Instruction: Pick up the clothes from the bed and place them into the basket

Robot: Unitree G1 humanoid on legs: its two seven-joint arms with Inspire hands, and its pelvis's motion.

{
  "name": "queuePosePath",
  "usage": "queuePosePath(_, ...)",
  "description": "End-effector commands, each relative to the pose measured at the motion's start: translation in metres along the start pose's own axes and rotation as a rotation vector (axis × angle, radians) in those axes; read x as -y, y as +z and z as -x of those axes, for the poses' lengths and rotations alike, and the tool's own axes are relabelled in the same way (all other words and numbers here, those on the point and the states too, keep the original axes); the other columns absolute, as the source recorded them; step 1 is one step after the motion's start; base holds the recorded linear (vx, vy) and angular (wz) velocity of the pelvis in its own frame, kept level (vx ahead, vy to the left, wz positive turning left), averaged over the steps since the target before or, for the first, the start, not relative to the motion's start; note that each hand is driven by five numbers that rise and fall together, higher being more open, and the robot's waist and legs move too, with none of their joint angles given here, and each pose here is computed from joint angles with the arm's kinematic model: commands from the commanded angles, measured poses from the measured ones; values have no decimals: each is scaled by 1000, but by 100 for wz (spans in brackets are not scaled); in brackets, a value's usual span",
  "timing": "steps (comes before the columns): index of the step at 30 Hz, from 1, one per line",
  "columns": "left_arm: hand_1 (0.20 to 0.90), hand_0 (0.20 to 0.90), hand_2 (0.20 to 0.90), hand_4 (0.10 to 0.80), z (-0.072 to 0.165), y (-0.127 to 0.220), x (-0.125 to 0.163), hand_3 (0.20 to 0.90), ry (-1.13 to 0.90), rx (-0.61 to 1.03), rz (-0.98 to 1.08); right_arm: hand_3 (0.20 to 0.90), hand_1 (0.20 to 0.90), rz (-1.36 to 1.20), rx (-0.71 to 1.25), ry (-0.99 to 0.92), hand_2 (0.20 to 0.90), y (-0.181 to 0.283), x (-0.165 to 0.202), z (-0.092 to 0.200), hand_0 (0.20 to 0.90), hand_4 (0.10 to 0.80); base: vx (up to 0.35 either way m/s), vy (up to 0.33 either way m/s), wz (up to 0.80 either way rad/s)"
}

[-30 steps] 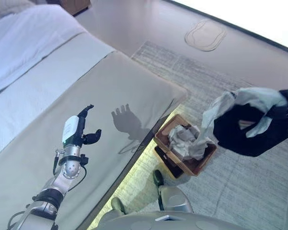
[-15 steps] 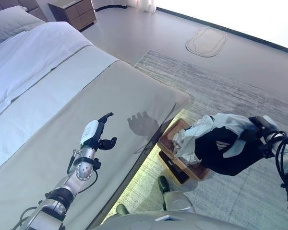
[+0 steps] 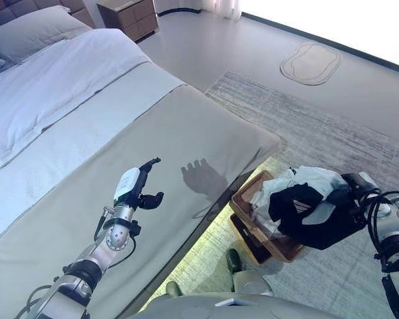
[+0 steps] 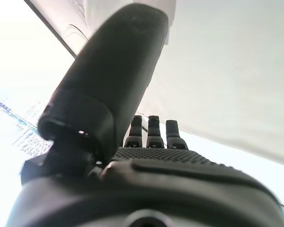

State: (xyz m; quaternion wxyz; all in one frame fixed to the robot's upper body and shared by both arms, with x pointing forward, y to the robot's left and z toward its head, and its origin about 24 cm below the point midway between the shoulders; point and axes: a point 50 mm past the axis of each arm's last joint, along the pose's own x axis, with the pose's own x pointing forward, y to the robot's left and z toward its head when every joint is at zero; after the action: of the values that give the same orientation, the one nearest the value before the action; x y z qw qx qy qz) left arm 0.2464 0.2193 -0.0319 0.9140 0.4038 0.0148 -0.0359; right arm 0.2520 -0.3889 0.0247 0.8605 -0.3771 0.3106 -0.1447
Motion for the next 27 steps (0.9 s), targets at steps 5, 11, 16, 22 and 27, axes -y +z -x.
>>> queuePosePath(5, 900, 900, 900, 800, -23, 24, -26, 900, 79, 151, -8, 900, 900, -12, 206, -224, 900, 68, 52, -7, 900, 800, -4, -3, 4)
queuePosePath(11, 900, 900, 900, 800, -22, 25, -24, 900, 84, 150, -6, 900, 900, -6, 195, -217, 900, 66, 51, -7, 900, 800, 0, 0, 0)
queuePosePath(16, 900, 900, 900, 800, -21, 23, -23, 900, 88, 139, -6, 900, 900, -2, 181, -206, 900, 63, 48, -8, 900, 800, 26, -3, 2)
queuePosePath(22, 900, 900, 900, 800, -20, 21, -23, 900, 94, 135, -7, 900, 900, 12, 155, -197, 900, 55, 44, -8, 900, 800, 23, 1, 2)
queuePosePath(27, 900, 900, 900, 800, -18, 19, -24, 900, 99, 120, -7, 900, 900, -45, 176, -185, 900, 51, 41, -6, 900, 800, 26, 5, 0)
